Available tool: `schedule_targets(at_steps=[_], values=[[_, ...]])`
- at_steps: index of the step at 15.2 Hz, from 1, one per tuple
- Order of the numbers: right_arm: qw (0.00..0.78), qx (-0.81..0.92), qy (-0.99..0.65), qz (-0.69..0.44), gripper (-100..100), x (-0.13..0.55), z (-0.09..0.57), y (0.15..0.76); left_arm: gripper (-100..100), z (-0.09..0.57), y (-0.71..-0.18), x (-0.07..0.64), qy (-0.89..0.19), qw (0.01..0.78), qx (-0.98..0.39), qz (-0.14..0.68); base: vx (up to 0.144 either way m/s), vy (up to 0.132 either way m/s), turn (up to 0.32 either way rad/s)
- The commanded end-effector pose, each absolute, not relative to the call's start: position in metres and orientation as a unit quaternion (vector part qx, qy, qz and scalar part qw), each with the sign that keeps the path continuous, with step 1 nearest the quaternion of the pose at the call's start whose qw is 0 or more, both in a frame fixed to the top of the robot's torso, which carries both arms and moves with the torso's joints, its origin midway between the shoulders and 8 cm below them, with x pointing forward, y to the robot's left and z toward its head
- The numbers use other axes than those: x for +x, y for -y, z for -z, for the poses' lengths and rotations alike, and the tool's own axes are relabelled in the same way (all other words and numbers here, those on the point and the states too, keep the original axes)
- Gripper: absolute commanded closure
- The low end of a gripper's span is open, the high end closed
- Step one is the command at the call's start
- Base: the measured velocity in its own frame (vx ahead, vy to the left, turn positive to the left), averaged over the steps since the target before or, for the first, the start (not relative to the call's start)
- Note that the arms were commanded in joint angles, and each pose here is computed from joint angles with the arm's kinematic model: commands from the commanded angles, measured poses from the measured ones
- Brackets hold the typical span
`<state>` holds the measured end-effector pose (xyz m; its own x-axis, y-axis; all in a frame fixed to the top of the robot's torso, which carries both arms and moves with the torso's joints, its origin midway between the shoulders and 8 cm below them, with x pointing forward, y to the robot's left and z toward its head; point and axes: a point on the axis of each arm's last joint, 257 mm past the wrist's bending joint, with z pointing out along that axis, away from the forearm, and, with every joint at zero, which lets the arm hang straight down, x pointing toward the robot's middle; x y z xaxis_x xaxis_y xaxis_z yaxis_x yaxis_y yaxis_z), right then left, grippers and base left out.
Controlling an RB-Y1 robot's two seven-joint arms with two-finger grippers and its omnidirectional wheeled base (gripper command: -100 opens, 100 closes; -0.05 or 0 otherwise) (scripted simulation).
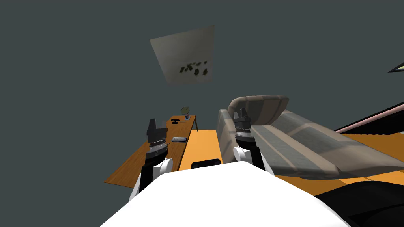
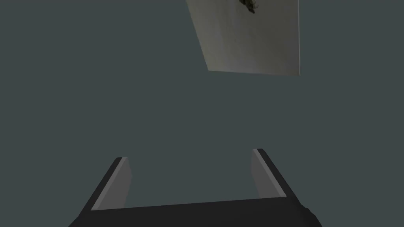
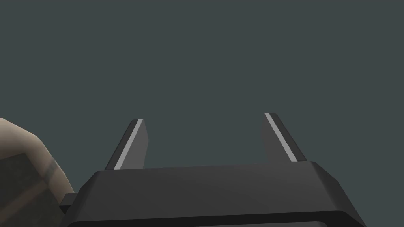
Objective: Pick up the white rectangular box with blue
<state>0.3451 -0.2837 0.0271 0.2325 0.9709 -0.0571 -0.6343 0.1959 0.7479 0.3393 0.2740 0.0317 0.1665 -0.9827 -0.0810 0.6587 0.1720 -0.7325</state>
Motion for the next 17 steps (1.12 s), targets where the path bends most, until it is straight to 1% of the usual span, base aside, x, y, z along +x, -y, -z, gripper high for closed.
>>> schedule_targets(at_steps=[1,6,11,12,13,14,16,17], values=[[0.723,0.306,-0.275,-0.555,0,0.345,-0.027,0.284,-100,-0.021,-0.276,0.346,-0.310,0.706,-0.285,0.570,0.014,-0.004,-0.019],[0.723,0.306,-0.275,-0.555,0,0.345,-0.027,0.284,-100,0.030,-0.299,0.371,-0.382,0.688,-0.325,0.524,0.055,-0.020,-0.043],[0.723,0.306,-0.275,-0.555,0,0.345,-0.027,0.284,-100,0.063,-0.317,0.382,-0.419,0.675,-0.354,0.493,0.056,-0.012,-0.042],[0.723,0.306,-0.275,-0.555,0,0.345,-0.027,0.284,-100,0.082,-0.328,0.387,-0.438,0.667,-0.370,0.476,0.055,-0.023,-0.056],[0.723,0.306,-0.275,-0.555,0,0.345,-0.027,0.284,-100,0.082,-0.328,0.387,-0.438,0.667,-0.370,0.476,0.054,-0.023,-0.051],[0.723,0.306,-0.275,-0.555,0,0.345,-0.027,0.284,-100,0.098,-0.340,0.390,-0.454,0.660,-0.384,0.459,0.060,-0.020,-0.059],[0.723,0.306,-0.275,-0.555,0,0.345,-0.027,0.284,-100,0.101,-0.340,0.390,-0.457,0.658,-0.388,0.456,0.047,-0.014,-0.033],[0.723,0.306,-0.275,-0.555,0,0.345,-0.027,0.284,-100,0.121,-0.353,0.393,-0.474,0.649,-0.405,0.437,0.043,-0.019,-0.057]])
